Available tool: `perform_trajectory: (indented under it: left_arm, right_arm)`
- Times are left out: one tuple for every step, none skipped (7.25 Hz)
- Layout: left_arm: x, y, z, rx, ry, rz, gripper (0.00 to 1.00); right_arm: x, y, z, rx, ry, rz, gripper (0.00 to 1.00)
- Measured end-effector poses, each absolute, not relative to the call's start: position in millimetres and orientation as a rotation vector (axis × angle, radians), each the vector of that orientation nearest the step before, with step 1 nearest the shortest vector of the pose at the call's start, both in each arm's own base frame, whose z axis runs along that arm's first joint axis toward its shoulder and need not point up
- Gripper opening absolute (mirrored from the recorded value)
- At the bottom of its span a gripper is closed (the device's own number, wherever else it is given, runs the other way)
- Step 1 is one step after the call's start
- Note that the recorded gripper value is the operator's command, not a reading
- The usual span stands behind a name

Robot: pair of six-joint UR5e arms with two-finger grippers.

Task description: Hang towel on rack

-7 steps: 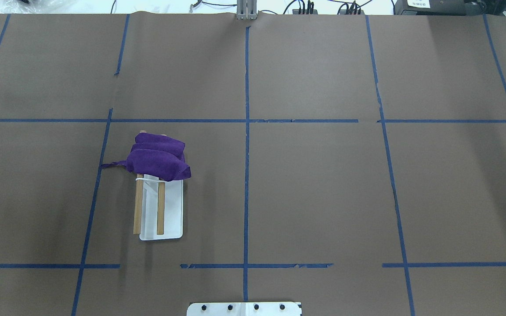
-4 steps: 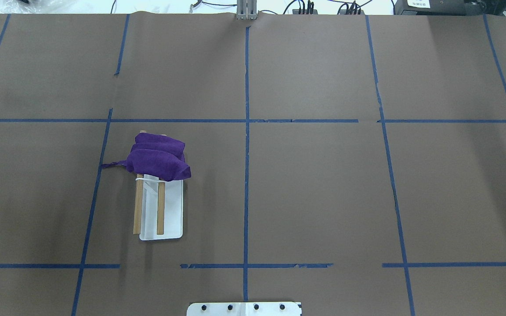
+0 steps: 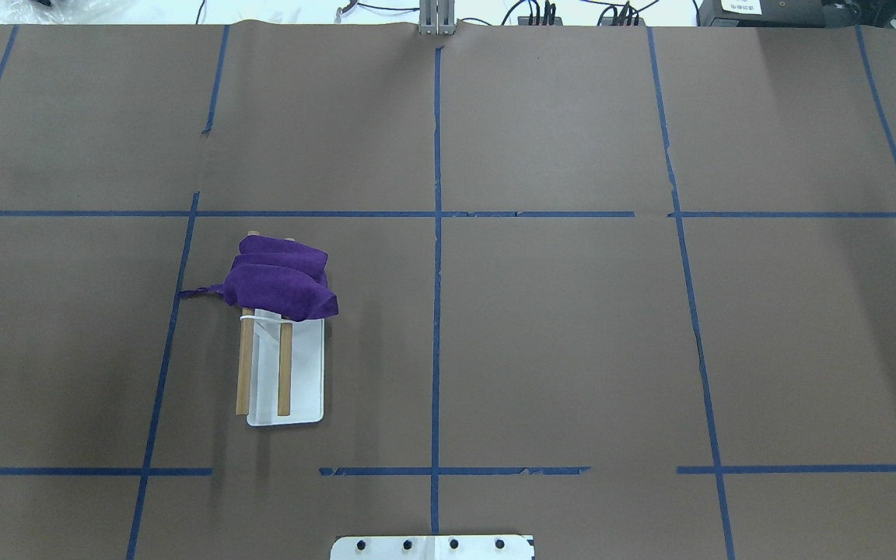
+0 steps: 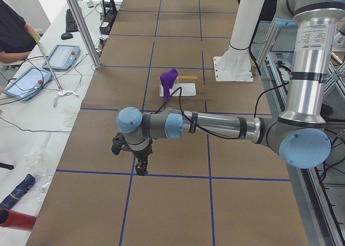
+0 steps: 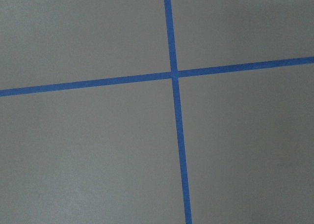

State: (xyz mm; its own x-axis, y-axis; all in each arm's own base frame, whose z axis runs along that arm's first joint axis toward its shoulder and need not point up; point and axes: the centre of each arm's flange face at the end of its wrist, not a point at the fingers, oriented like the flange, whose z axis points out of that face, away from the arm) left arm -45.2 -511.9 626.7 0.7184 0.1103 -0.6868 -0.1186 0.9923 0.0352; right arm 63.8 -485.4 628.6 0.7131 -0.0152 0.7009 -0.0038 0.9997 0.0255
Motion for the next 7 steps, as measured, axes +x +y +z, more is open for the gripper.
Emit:
perform_trajectory:
  left_arm:
    - [-45.4, -512.1, 626.4, -0.011, 0.759, 0.126, 1.00]
    - [-45.5, -512.2, 626.5, -0.011, 0.760, 0.126, 1.00]
    - [-45.6, -512.2, 626.7, -0.011, 0.759, 0.125, 1.00]
    - [-45.7, -512.2, 626.7, -0.011, 0.759, 0.125, 1.00]
    - [-45.6, -512.3, 626.8, -0.011, 0.759, 0.126, 1.00]
    - [-45.3, -512.5, 626.6, -0.011, 0.758, 0.126, 1.00]
    - [-45.2, -513.0, 626.0, -0.010, 0.758, 0.127, 1.00]
  right_arm:
    - [65.2, -484.9, 629.1, 0.033, -0.774, -0.005, 1.00]
    - [66.0, -484.8, 629.0, 0.036, -0.773, -0.003, 1.00]
    - [66.3, -484.6, 629.4, 0.036, -0.773, -0.001, 1.00]
    - [66.7, -484.3, 629.9, 0.036, -0.773, 0.000, 1.00]
    - [67.7, -484.1, 630.0, 0.037, -0.773, 0.002, 1.00]
    - [68.9, -484.1, 629.6, 0.039, -0.773, 0.003, 1.00]
    - [69.7, -484.1, 629.2, 0.041, -0.773, 0.005, 1.00]
